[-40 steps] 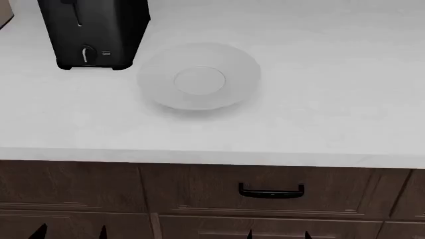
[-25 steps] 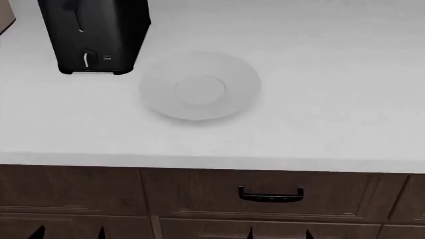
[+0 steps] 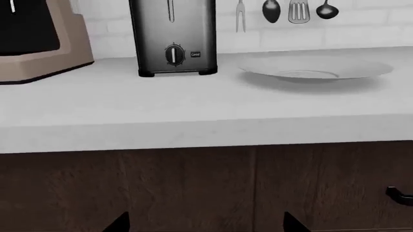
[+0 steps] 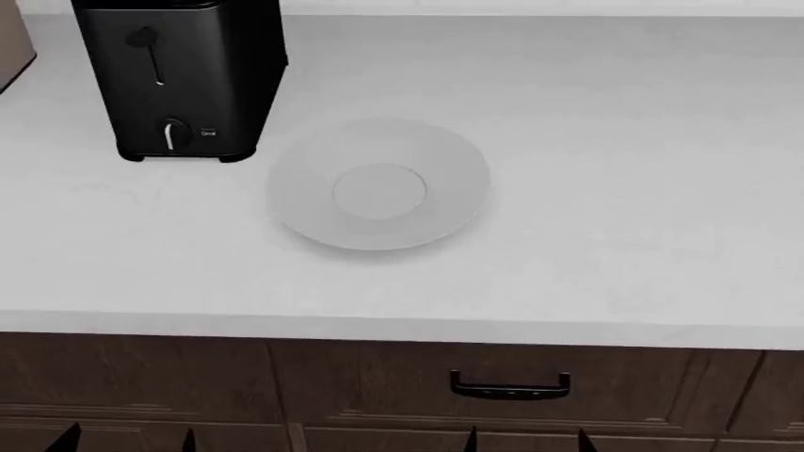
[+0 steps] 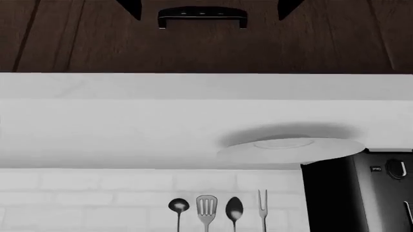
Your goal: Place the toasted item on a plate.
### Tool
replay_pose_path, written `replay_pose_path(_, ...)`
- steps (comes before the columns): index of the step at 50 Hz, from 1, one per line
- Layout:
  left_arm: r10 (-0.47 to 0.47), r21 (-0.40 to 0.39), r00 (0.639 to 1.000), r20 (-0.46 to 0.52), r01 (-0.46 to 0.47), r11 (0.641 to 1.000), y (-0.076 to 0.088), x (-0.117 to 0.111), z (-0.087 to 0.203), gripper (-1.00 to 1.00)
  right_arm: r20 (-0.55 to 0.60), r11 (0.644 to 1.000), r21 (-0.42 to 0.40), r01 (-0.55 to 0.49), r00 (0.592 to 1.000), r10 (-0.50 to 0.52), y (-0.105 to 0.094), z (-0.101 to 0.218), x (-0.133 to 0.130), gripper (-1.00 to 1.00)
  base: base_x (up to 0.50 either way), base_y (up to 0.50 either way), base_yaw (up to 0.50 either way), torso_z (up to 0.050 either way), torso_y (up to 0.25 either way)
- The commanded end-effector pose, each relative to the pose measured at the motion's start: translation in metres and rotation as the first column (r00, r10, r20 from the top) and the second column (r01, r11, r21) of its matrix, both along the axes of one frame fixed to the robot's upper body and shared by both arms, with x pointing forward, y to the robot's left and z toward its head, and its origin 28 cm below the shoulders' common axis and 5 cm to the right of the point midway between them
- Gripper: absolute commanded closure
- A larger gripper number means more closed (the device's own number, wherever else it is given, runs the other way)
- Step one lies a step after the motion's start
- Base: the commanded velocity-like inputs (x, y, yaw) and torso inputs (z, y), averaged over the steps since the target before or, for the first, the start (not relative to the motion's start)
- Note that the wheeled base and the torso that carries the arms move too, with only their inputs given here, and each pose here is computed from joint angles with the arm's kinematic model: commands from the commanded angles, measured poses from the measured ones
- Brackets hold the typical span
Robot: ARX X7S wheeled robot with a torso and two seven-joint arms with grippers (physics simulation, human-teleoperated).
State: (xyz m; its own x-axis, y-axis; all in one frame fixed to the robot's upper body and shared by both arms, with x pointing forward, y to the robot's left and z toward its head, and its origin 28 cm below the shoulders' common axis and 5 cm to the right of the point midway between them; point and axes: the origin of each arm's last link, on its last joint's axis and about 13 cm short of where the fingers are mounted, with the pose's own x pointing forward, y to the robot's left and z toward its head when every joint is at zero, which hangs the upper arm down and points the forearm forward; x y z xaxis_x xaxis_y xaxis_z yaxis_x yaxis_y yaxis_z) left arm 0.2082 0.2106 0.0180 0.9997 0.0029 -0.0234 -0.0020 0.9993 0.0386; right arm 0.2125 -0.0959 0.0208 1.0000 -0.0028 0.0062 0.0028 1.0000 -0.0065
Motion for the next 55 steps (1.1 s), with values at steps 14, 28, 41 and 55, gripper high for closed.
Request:
replay_pose_path(14,-0.005,0.03,0.999,0.036,0.004,1.0,0.003,0.007,0.025,-1.0,0.044,1.0,-0.011,-0.011,0.999,0.012,0.0,0.023,0.007,-1.0,0.0,0.0,0.0,0.039,0.0)
replay_pose_path(28,-0.002,0.068,0.996,0.089,-0.004,0.998,0.009,0.026,0.066,-1.0,0.119,0.999,-0.044,-0.024,0.992,0.029,-0.003,0.061,0.026,-1.0,0.0,0.0,0.0,0.0,0.0)
replay_pose_path(41,-0.024,0.129,0.993,0.113,0.01,0.992,0.014,0.045,0.103,-1.0,0.18,0.996,-0.072,-0.046,0.982,0.058,-0.002,0.098,0.047,-1.0,0.0,0.0,0.0,0.0,0.0)
replay_pose_path(55,0.019,0.139,0.986,0.168,-0.043,0.989,0.026,0.055,0.139,-1.0,0.221,0.994,-0.105,-0.031,0.974,0.054,-0.009,0.127,0.057,-1.0,0.0,0.0,0.0,0.0,0.0)
